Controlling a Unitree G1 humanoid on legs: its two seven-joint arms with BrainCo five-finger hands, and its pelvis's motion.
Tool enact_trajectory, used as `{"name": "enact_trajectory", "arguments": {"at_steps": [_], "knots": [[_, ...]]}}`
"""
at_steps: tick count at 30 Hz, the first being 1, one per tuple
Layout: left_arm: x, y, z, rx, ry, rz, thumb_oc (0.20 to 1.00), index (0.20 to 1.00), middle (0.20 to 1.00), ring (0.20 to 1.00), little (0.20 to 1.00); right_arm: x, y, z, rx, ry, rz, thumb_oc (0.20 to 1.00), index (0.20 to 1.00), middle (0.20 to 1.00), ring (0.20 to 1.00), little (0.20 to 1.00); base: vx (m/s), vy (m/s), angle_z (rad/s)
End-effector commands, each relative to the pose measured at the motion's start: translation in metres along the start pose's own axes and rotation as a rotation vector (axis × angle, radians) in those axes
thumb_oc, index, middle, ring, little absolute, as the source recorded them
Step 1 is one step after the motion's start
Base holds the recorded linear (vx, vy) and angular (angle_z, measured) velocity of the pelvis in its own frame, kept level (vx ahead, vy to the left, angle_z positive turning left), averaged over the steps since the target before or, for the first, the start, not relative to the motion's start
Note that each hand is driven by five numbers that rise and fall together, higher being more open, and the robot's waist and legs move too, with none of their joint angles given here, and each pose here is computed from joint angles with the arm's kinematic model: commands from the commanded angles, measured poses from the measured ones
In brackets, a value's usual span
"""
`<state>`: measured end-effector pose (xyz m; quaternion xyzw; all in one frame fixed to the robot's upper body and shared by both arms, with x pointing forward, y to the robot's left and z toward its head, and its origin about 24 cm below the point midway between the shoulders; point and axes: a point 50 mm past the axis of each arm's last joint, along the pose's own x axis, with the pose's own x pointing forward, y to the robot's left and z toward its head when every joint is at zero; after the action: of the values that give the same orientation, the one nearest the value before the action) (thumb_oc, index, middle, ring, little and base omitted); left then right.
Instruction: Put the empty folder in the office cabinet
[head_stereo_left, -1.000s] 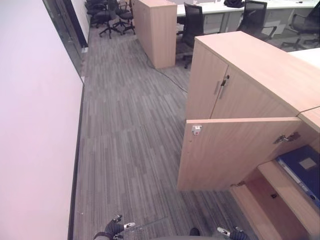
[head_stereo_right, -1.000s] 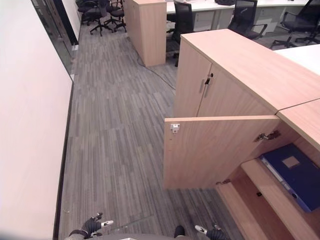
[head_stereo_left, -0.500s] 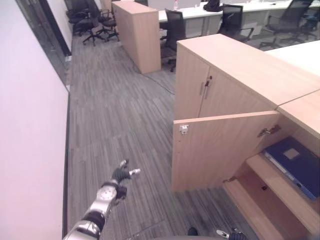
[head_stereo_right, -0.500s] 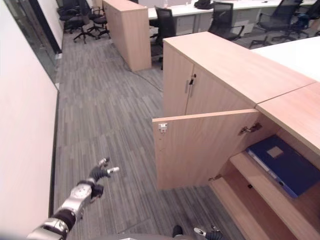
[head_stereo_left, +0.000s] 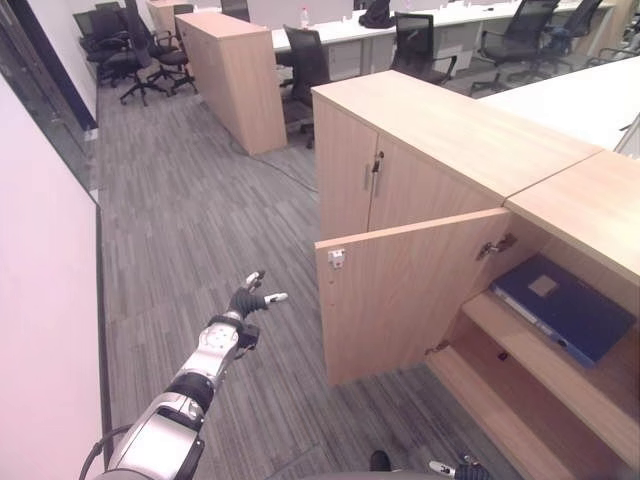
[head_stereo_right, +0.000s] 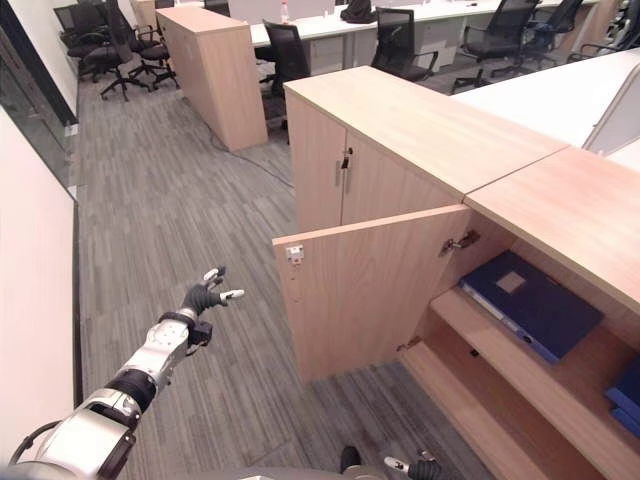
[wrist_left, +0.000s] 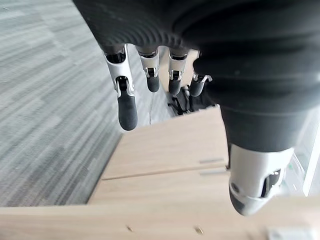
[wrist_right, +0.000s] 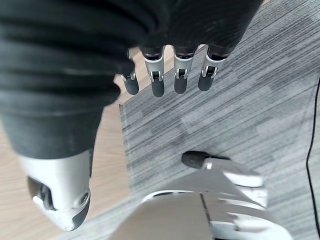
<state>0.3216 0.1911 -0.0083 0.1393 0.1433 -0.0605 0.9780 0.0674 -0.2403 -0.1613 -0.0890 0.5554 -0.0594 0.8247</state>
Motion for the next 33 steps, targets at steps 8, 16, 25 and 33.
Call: {"name": "enact_trajectory", "arguments": {"at_steps": [8,16,25,33], "knots": [[0.027,-0.003,0.058,-0.019,-0.138,-0.001,1.0,1.0,1.0,1.0,1.0,0.0,-0.003,0.0,-0.079,0.0,0.006,1.0,1.0,1.0,1.0,1.0,0.0,-0.001,-0.08],[0.032,-0.041,0.075,0.017,-0.18,-0.117,1.0,1.0,1.0,1.0,1.0,0.0,-0.002,-0.003,-0.1,0.013,0.008,1.0,1.0,1.0,1.0,1.0,0.0,0.005,-0.1],[0.031,-0.073,0.084,0.069,-0.213,-0.225,1.0,1.0,1.0,1.0,1.0,-0.002,-0.002,-0.008,-0.116,0.031,0.009,1.0,1.0,1.0,1.0,1.0,0.0,0.0,0.0],[0.021,-0.082,0.076,0.046,-0.245,-0.269,1.0,1.0,1.0,1.0,1.0,-0.002,0.0,-0.008,-0.1,0.025,0.011,1.0,1.0,1.0,1.0,1.0,-0.02,-0.003,0.0]]}}
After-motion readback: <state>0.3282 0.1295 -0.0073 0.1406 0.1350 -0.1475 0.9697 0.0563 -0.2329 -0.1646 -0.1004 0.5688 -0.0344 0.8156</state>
